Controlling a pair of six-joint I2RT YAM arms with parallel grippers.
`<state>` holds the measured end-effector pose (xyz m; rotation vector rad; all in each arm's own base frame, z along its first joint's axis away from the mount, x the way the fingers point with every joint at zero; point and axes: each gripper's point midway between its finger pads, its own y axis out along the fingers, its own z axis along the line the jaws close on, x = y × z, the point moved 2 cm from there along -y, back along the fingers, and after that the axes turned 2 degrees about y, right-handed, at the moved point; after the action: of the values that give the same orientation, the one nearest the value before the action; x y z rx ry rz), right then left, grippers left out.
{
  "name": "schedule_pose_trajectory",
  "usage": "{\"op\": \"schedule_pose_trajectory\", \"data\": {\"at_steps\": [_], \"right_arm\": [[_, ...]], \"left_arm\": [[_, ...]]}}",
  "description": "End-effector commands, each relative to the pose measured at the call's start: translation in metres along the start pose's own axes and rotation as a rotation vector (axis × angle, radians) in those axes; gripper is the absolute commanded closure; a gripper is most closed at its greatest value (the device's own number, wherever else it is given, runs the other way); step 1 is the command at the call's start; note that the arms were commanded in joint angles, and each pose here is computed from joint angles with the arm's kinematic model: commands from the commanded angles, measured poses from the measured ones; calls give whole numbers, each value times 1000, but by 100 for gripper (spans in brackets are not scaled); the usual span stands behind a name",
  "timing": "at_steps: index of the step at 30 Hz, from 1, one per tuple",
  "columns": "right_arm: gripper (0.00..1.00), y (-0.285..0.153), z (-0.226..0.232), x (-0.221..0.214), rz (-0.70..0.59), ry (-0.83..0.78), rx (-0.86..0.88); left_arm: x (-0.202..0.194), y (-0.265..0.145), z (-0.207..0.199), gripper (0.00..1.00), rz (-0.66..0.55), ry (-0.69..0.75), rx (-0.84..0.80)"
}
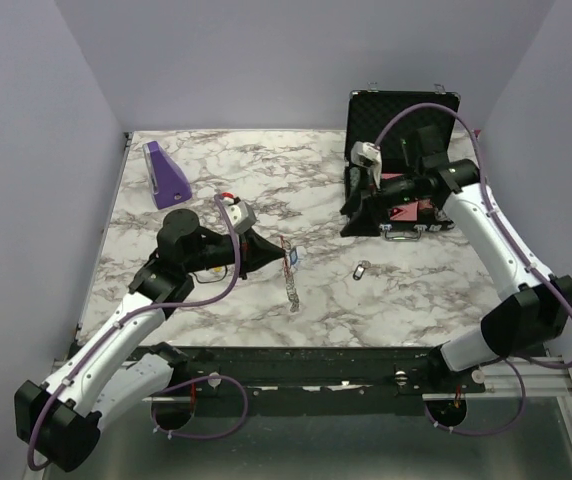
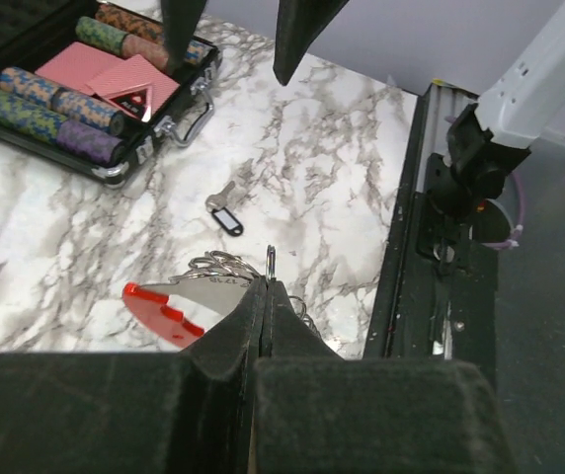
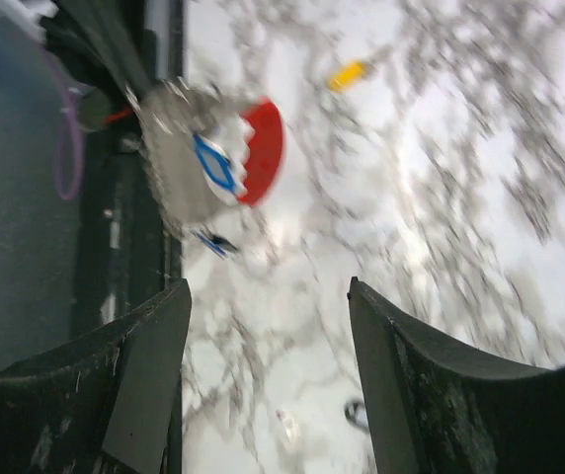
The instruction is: Put the keys on the keyring
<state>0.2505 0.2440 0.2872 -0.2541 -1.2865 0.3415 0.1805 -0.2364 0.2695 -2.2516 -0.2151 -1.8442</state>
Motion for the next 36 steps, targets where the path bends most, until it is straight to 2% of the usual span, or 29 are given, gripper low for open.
{"op": "schedule_pose_trajectory", "data": {"at_steps": [1, 7, 11, 19, 27, 36], "right_arm": [[26, -34, -21, -41, 42, 37, -216], [25, -54, -30, -101, 76, 137, -343], [27, -57, -42, -135, 122, 220, -423], [28, -51, -61, -169, 112, 209, -530], [36, -49, -85, -188, 107, 348, -628], [49, -39, -105, -225, 204, 400, -613]], "left_arm": [[16, -18, 7, 100, 38, 132, 59], [18, -30, 8, 100, 58, 223, 71], [15, -34, 6, 100, 10, 266, 90], [16, -45, -1, 100, -20, 319, 116], [16, -49, -1, 100, -21, 331, 140], [12, -49, 3, 100, -8, 327, 153]]}}
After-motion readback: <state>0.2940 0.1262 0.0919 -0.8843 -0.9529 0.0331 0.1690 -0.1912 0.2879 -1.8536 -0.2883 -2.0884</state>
